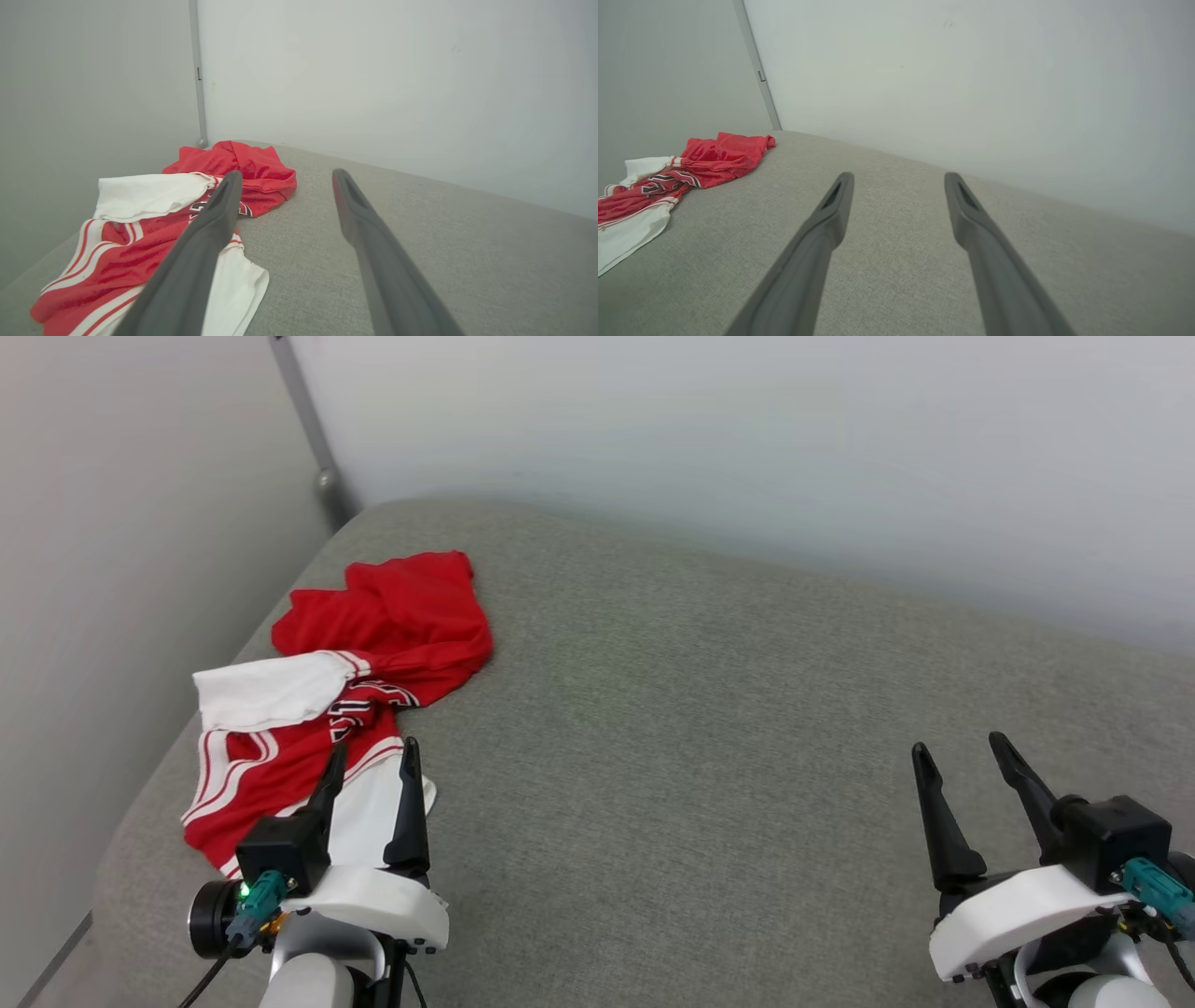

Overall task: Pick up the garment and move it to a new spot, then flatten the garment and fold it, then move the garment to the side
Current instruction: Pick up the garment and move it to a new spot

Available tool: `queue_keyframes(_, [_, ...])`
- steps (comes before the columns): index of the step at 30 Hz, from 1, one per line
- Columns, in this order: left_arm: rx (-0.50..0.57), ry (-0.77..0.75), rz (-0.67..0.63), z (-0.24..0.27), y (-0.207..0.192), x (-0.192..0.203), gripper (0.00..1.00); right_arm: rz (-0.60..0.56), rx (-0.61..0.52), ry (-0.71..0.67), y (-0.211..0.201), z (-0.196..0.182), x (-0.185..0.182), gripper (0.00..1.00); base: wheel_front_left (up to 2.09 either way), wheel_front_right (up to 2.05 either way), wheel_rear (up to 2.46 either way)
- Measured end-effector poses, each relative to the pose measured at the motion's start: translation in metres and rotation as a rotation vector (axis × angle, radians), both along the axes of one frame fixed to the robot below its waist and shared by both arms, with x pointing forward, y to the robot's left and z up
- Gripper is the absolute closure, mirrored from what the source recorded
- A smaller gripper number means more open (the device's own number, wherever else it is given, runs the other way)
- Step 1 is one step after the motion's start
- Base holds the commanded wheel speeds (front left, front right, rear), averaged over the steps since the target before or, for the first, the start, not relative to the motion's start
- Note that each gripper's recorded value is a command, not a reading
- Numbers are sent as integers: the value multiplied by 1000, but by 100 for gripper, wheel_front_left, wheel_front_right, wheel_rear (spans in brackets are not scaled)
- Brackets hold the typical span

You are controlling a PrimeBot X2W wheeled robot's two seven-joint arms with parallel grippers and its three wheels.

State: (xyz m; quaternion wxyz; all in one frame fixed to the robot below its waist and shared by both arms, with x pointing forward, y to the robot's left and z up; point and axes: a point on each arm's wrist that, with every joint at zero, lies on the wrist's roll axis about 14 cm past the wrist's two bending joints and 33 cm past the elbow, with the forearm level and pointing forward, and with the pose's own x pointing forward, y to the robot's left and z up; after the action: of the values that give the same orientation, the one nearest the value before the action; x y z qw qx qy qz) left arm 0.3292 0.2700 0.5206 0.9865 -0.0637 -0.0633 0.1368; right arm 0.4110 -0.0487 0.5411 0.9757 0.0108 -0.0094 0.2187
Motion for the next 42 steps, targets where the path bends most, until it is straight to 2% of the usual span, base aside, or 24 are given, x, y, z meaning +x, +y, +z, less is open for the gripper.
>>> queue_keyframes(10, [-16,14,176,-6,46,-46,0,177,31,-26,66,10,2,0,0,0,0])
queue_keyframes(16, [-24,17,221,-8,57,-58,0,210,37,-26,77,9,1,0,0,0,0])
queue_keyframes(23, [-23,35,213,-12,57,-55,0,214,38,-16,79,5,3,0,0,0,0])
queue_keyframes(27, [-10,20,204,-3,60,-36,0,208,33,-16,79,3,10,0,0,0,0])
queue_keyframes(31, [11,-22,175,21,67,2,0,184,34,-22,74,3,26,0,0,0,0])
queue_keyframes(36, [65,-61,183,61,98,53,0,150,19,-17,66,-8,47,0,0,0,0])
queue_keyframes(39, [87,-33,142,77,107,88,0,122,15,-5,57,-18,59,0,0,0,0])
queue_keyframes(42, [65,88,101,69,118,119,0,83,13,15,43,-33,71,0,0,0,0])
